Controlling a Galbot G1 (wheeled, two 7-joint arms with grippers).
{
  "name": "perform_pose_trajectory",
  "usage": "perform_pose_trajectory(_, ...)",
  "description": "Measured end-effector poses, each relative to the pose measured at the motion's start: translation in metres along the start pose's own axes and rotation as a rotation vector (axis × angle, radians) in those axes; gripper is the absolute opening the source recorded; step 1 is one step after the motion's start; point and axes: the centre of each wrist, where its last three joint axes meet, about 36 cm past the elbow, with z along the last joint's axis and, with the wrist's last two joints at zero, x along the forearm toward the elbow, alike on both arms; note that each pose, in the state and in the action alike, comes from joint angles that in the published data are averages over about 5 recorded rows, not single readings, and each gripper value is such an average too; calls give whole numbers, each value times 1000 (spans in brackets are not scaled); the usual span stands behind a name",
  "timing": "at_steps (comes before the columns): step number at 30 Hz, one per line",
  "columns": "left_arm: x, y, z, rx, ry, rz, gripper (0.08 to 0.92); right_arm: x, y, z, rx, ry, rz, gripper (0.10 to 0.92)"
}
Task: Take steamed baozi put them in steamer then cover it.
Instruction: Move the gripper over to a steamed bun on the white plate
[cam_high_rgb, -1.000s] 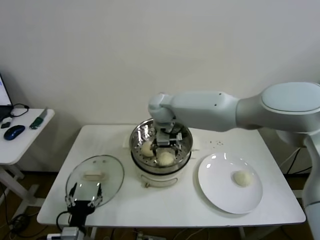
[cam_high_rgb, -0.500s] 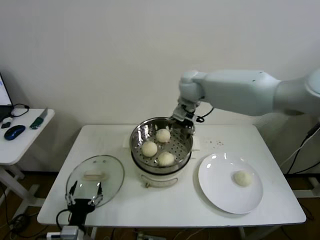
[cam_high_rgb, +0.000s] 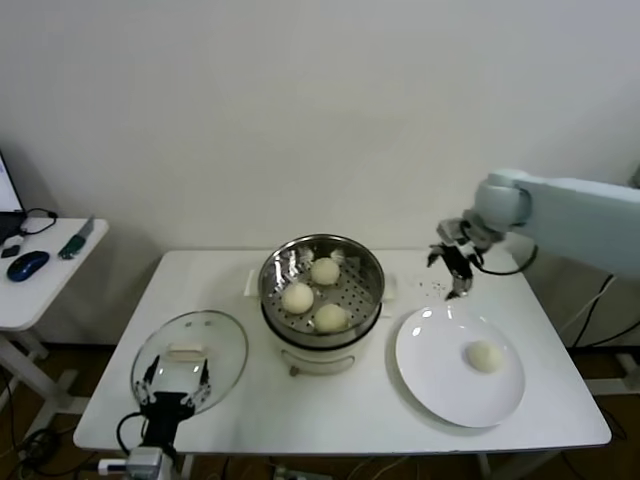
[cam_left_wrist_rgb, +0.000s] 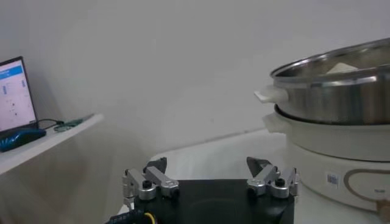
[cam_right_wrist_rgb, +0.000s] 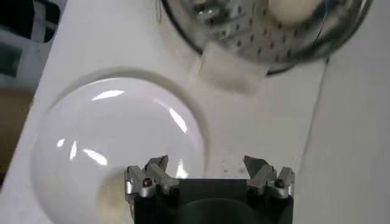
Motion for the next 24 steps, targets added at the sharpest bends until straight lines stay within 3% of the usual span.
perform_pose_trajectory(12,5,1,-1,-3,10,-27,823,-72,65,67,-174,49,-111,823)
perform_pose_trajectory(24,5,2,2,-2,18,-37,823,-113,81,86,-215,97,-142,823)
